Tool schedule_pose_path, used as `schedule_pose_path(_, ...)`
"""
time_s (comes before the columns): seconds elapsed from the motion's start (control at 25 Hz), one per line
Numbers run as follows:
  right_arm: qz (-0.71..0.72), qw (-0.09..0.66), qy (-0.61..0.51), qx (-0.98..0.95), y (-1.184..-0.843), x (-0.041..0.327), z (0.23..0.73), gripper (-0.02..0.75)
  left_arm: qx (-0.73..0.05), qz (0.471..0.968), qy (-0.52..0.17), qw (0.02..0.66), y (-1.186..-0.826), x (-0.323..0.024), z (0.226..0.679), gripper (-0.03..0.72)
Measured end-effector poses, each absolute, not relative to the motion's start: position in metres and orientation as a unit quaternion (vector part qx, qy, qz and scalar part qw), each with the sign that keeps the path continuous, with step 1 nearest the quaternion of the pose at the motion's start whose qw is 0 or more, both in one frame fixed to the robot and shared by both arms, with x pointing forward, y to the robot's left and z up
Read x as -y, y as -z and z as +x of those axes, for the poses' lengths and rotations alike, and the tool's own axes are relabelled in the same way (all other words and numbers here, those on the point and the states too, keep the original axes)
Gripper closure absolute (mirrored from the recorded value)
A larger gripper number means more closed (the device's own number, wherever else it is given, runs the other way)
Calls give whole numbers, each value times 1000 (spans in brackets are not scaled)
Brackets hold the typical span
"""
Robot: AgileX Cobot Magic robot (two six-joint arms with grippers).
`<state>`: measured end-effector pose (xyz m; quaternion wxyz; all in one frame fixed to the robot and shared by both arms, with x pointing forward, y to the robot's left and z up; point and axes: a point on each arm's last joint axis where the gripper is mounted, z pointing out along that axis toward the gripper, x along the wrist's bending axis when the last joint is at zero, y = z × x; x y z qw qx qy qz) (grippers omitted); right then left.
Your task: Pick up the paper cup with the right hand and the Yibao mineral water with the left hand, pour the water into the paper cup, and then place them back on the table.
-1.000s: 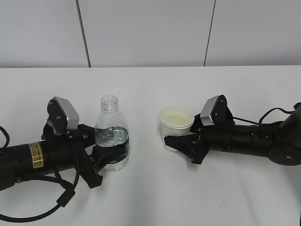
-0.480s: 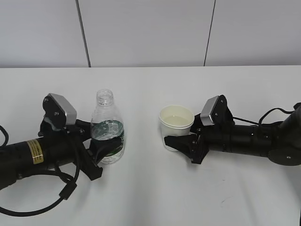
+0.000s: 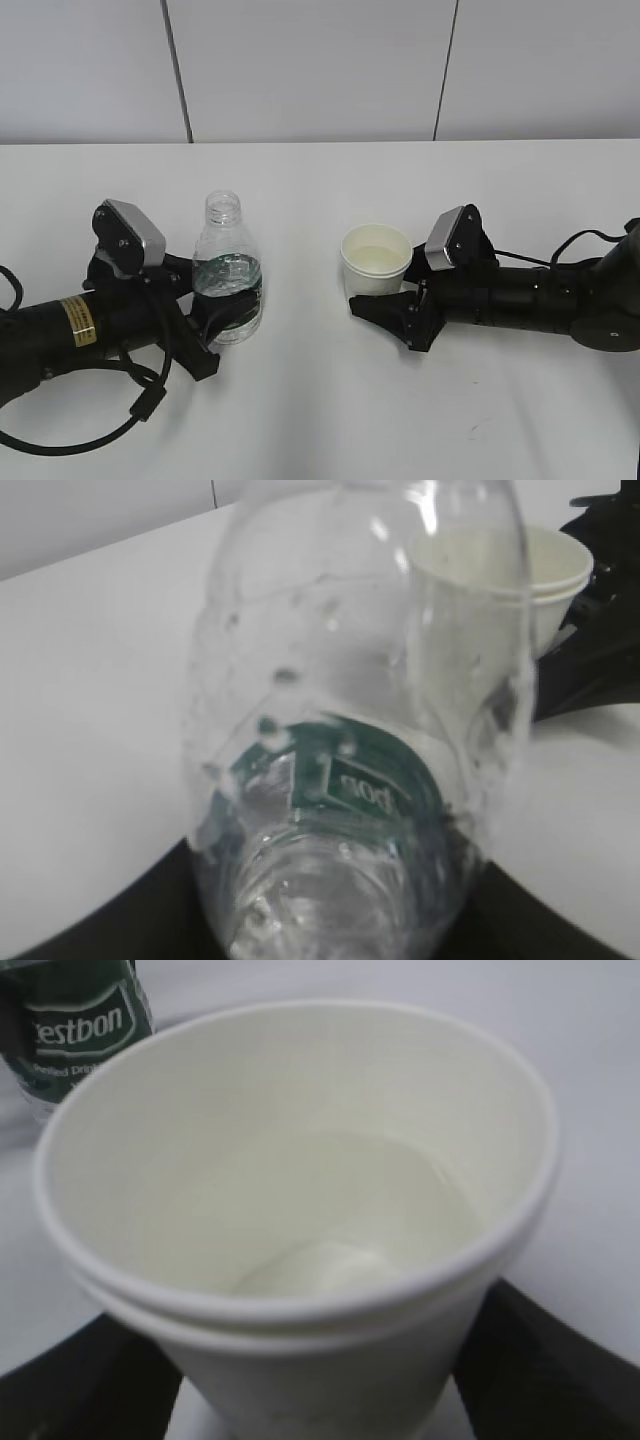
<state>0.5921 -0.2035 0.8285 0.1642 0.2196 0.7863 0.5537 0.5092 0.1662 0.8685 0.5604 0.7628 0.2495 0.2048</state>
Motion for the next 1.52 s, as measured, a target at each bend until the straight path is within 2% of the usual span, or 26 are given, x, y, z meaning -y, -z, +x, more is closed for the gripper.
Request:
schedule_pose_path(0.44, 220, 164, -551, -788, -828, 204, 592, 141, -238, 756, -204, 574, -862, -161, 521, 325)
schedule_pose_path(0.64, 218, 163, -551, -789, -828, 203, 592, 141, -239, 759, -202, 572, -861, -161, 521, 221)
schedule_pose_path(0.76, 217, 162, -551, -789, -828, 203, 592, 141, -240, 760, -201, 570, -860, -161, 520, 199)
schedule_pose_path(1.52, 220, 140, -509, -820, -823, 208, 588, 141, -295, 764, -194, 540, -859, -189, 492, 189)
